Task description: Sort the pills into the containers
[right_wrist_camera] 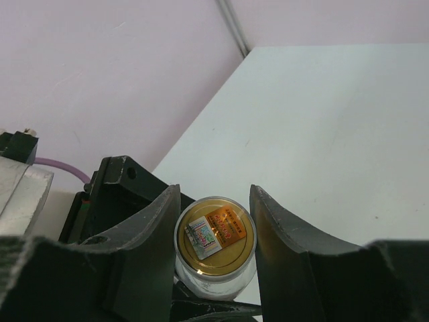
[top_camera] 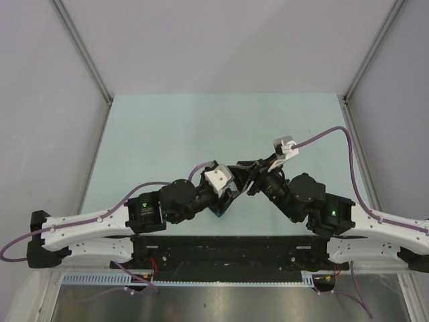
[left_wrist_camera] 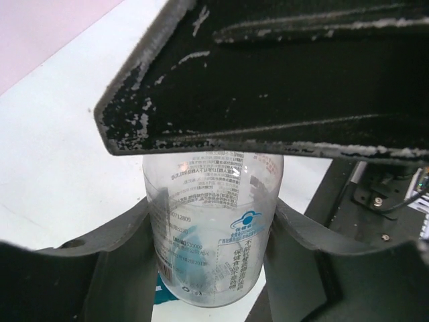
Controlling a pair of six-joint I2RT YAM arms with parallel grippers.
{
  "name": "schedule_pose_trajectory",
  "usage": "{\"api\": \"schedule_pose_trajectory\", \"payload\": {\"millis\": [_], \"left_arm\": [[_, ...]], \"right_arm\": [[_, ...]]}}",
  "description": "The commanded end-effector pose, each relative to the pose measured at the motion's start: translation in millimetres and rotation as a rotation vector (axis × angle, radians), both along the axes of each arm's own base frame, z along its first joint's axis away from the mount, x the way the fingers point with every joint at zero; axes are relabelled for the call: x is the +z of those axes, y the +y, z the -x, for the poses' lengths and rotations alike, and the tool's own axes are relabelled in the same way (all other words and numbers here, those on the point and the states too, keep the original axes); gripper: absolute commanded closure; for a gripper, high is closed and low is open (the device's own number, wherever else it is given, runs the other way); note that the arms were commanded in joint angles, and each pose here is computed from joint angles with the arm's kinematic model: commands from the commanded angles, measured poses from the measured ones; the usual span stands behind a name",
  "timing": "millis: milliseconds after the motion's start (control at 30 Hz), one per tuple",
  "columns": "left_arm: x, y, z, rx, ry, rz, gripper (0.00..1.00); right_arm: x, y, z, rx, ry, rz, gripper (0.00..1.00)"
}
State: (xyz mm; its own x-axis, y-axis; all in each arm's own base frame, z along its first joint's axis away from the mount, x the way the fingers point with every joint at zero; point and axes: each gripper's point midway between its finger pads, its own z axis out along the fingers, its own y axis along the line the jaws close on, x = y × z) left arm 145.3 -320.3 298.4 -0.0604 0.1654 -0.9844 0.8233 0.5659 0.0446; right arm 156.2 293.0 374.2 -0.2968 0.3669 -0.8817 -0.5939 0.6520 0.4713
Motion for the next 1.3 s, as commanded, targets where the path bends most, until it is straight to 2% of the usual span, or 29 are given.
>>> {"api": "schedule_pose_trajectory", "payload": {"millis": [0,33,133,333,933,1267], "left_arm": [[97.3,25.2,-44.5,0.262,-0.121,0.287,1.00],[95.6,23.1,-43.7,0.256,-0.115,0.288,1.00],[93.4,22.2,-43.1,0.250,-0.110,0.288,1.00],[88.0,20.5,-40.4,0.231,-0.107,0.279,1.00],[76.5,11.0,-37.2,0.203,-0.064,0.273,1.00],[74.0,10.6,-36.6,0.202,-0.059,0.268,1.00]], "right_arm": [[-37.6,19.4,28.7,0.143,0.077,0.129,0.91],[-36.8,19.7,29.2,0.146,0.077,0.123,0.85],[-32.6,20.8,32.2,0.166,0.071,0.110,0.77],[-22.0,22.0,38.1,0.201,0.048,0.082,0.69],[-3.7,22.7,52.6,0.273,0.008,0.033,0.51],[-7.4,22.6,55.8,0.280,0.005,0.052,0.45]]}}
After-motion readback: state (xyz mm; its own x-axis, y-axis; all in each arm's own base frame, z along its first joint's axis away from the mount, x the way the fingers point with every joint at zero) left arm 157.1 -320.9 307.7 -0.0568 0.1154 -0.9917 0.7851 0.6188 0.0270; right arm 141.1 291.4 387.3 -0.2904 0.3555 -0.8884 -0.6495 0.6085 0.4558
